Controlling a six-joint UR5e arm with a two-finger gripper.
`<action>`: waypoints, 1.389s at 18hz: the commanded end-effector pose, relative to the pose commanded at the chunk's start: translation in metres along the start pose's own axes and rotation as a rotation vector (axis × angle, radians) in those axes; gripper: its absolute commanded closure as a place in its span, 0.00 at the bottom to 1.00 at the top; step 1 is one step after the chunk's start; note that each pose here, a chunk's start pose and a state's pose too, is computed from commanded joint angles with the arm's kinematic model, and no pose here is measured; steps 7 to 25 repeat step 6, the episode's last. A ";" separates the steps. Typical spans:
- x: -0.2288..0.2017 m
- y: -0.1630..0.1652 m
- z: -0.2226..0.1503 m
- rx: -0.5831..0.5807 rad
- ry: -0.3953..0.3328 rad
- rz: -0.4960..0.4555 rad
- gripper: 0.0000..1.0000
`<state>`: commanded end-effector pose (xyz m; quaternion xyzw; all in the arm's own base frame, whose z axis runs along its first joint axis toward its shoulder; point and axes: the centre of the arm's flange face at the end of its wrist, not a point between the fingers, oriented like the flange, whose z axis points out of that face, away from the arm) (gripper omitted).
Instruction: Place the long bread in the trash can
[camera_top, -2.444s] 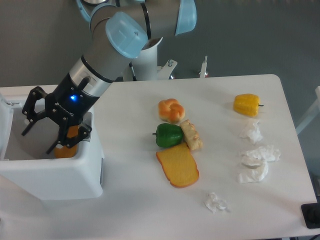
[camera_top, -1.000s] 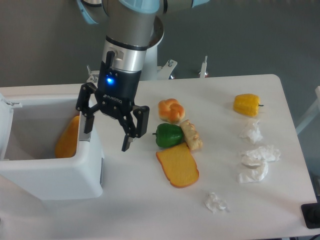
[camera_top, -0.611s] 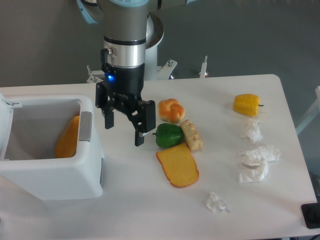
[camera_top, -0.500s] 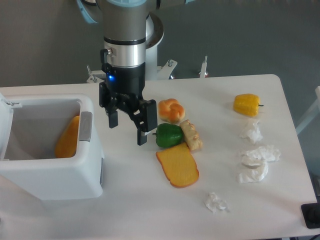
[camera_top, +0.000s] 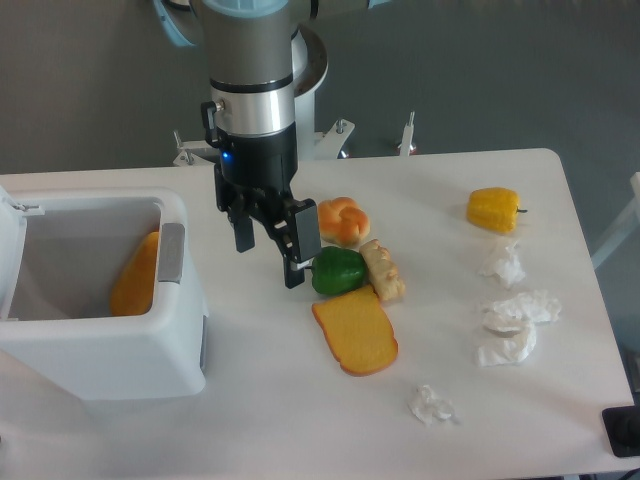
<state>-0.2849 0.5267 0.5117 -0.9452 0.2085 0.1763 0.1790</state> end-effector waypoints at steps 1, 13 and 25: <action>0.000 0.000 0.002 -0.003 0.002 0.001 0.00; -0.001 0.001 0.003 0.000 0.002 0.005 0.00; -0.001 0.001 0.003 0.000 0.002 0.005 0.00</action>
